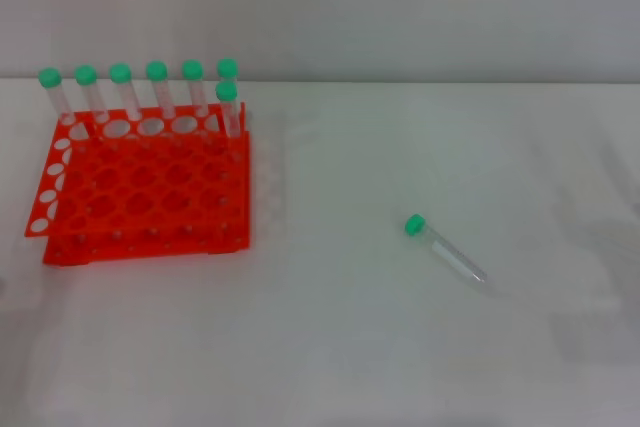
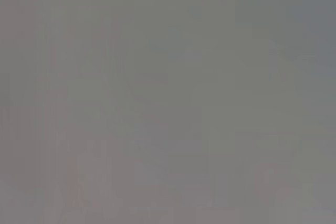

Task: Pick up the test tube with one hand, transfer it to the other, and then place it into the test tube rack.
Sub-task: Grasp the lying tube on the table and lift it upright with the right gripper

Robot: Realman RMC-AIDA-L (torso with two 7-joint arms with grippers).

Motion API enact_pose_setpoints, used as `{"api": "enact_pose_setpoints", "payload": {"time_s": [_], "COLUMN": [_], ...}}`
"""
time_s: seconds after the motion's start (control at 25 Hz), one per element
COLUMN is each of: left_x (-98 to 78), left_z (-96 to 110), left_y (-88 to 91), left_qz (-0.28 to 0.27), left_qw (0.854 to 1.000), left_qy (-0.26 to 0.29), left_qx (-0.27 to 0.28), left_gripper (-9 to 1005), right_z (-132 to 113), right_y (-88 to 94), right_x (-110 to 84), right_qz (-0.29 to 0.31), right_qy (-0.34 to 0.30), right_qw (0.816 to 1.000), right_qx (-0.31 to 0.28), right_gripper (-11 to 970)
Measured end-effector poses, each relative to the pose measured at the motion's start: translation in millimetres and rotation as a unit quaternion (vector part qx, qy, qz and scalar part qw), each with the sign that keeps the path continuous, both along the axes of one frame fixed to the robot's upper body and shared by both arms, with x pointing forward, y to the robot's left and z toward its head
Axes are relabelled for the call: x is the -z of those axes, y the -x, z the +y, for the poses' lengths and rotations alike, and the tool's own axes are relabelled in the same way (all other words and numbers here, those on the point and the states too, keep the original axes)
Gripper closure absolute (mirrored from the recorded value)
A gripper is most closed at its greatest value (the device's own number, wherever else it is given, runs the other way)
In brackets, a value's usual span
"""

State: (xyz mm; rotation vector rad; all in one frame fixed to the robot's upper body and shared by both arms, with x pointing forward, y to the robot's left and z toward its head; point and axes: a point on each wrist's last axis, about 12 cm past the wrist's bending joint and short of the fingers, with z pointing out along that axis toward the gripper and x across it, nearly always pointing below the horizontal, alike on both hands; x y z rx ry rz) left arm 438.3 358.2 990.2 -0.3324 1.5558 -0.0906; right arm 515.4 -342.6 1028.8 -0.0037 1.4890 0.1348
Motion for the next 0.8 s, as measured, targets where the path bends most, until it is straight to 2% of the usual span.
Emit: {"api": "enact_pose_setpoints", "payload": {"time_s": [0.2,0.44,0.56,0.68,0.8], "left_x": [-1.0,-0.7,-1.1,-1.6,-1.7], "left_z": [-1,-2,-2,-3,-4], "left_y": [-2.0,-5.3,-4.8,-4.7,-5.3], "left_qz": [-0.008,-0.005,-0.009,-0.014,-0.018], "left_qw": [0.999,0.999,0.999,0.998,0.996], "left_qy": [0.031,0.034,0.039,0.058,0.089], "left_qx": [-0.001,0.0,-0.002,-0.002,0.003], "left_gripper": [109,110,110,111,111], "right_z": [5,10,11,13,17], "right_y": [-3.6,-6.3,-7.9,-18.2,-37.0], "right_x": [-3.4,-4.7,-6.1,-16.6,-34.3], "right_qz": [-0.006,-0.007,-0.005,-0.008,-0.001], "right_qy": [-0.026,-0.022,-0.039,-0.051,-0.052], "right_qw": [0.999,0.999,0.998,0.994,0.986], "right_qx": [-0.018,-0.035,-0.048,-0.096,-0.157], "right_gripper": [201,203,204,205,206]}}
